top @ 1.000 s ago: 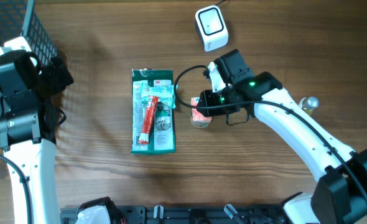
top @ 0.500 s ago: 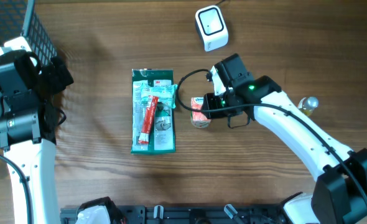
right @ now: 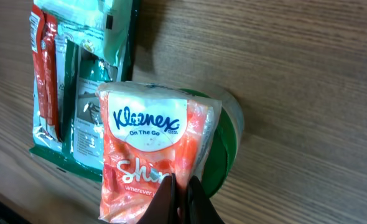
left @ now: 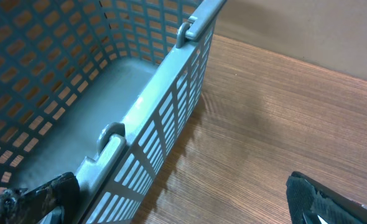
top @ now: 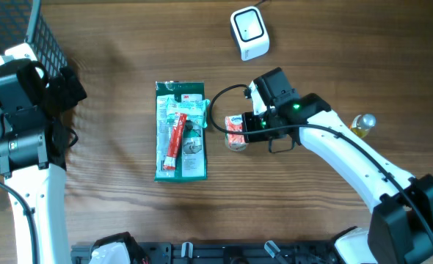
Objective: Scan the item barcode
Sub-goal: 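Reach the right gripper to the red-white Kleenex pack and grasp it, then lift the Kleenex pack and carry it past the scanner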
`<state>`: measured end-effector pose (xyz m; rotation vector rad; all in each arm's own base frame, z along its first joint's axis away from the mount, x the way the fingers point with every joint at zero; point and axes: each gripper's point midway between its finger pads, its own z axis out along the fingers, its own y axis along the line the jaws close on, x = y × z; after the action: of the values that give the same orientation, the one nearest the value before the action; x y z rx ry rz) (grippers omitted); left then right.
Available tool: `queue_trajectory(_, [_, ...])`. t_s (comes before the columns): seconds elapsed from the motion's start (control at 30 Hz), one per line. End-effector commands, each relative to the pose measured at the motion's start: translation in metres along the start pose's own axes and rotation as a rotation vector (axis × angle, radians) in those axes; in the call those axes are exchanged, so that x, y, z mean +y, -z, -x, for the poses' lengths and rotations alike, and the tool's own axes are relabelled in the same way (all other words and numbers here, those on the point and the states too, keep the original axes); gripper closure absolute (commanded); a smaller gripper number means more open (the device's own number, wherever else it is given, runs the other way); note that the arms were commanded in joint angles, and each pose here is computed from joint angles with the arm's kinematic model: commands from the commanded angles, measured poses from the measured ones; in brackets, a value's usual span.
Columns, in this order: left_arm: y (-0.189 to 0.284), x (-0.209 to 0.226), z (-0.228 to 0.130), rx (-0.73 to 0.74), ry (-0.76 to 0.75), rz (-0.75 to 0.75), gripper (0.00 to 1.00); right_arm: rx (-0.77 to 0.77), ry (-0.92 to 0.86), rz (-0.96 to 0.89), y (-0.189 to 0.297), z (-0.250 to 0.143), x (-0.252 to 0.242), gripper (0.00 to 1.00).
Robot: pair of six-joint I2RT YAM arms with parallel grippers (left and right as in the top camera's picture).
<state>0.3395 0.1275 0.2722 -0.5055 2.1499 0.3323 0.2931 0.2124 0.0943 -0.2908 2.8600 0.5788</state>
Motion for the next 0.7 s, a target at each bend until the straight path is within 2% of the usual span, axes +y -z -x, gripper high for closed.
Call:
queue_trajectory(0.0, [-0.020, -0.008, -0.044, 0.150, 0.015, -0.034, 0.00, -0.090, 0.011, 0.116, 0.042, 0.018, 0.022, 0.96])
queue_trajectory(0.2, [-0.020, -0.008, -0.044, 0.150, 0.015, -0.033, 0.00, -0.184, 0.016, 0.448, 0.117, 0.022, 0.054, 0.96])
queue_trajectory(0.47, [-0.020, -0.008, -0.044, 0.150, 0.015, -0.033, 0.00, -0.203, 0.258, 1.074, 0.213, -0.001, 0.095, 0.96])
queue_trajectory(0.67, [-0.020, -0.008, -0.044, 0.150, 0.015, -0.033, 0.00, -0.200, 0.278, 1.220, 0.239, -0.006, 0.096, 0.96])
